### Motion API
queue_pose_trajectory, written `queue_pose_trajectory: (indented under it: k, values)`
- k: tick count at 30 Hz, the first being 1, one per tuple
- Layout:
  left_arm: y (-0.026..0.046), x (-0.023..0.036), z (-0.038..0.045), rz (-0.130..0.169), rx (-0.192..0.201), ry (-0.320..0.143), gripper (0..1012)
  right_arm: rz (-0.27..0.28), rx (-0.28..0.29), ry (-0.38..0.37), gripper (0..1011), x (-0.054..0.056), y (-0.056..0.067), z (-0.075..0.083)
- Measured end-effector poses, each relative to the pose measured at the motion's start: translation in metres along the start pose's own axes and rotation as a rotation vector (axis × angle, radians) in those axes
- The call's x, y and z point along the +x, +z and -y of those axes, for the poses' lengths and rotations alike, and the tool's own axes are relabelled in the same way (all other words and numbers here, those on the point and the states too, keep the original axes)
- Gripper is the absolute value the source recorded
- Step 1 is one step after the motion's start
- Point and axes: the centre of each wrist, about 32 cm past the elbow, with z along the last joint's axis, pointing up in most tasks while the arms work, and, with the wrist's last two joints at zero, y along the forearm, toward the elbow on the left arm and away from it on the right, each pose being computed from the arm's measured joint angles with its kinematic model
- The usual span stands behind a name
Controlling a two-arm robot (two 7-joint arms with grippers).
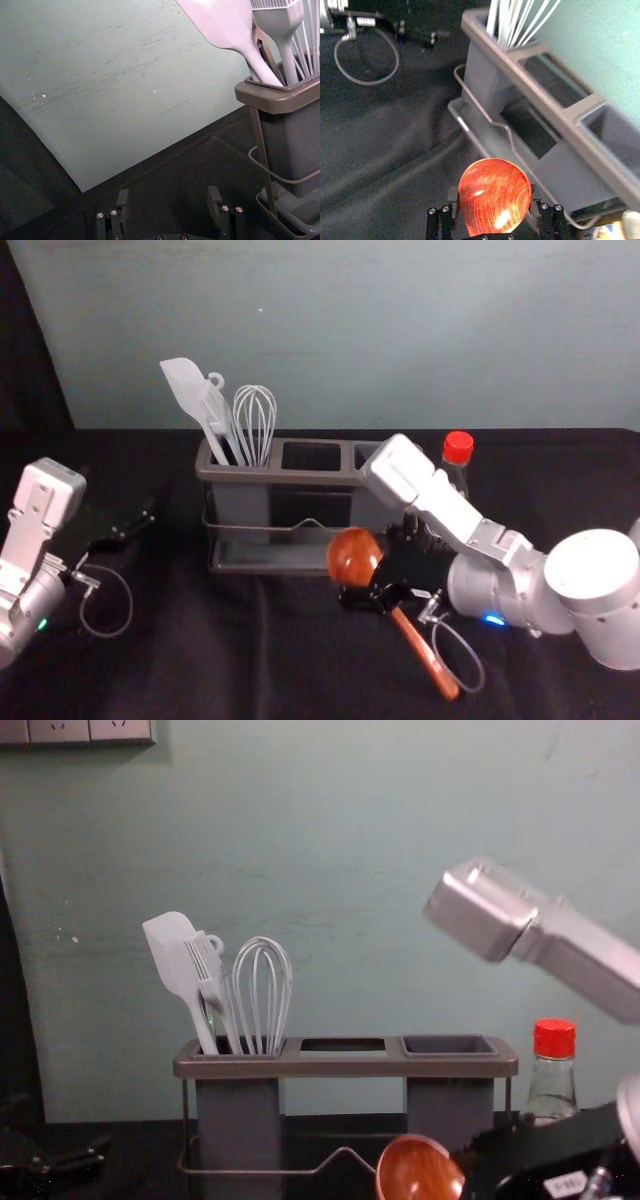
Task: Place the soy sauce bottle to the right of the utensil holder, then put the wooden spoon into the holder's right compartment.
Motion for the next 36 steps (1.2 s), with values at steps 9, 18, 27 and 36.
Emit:
queue_pose_trajectory:
  k: [9,18,27,36]
  values:
    - [0.0,0.0,0.0,0.0,0.0,0.0,1011,0.03,0.147,-0.083,835,-0.011,0.005,0.03]
    - [0.0,0.0,0.0,0.0,0.0,0.0,1012,0.058,0.318,-0.102,836,-0.012,0.01,0.05]
    - [0.0,0.0,0.0,0.0,0.0,0.0,1012,0.122,0.469,-0.171,836,0.005,0.033,0.065]
    - [0.0,0.0,0.0,0.0,0.0,0.0,1011,0.126,0.539,-0.219,836,0.046,0.062,0.063]
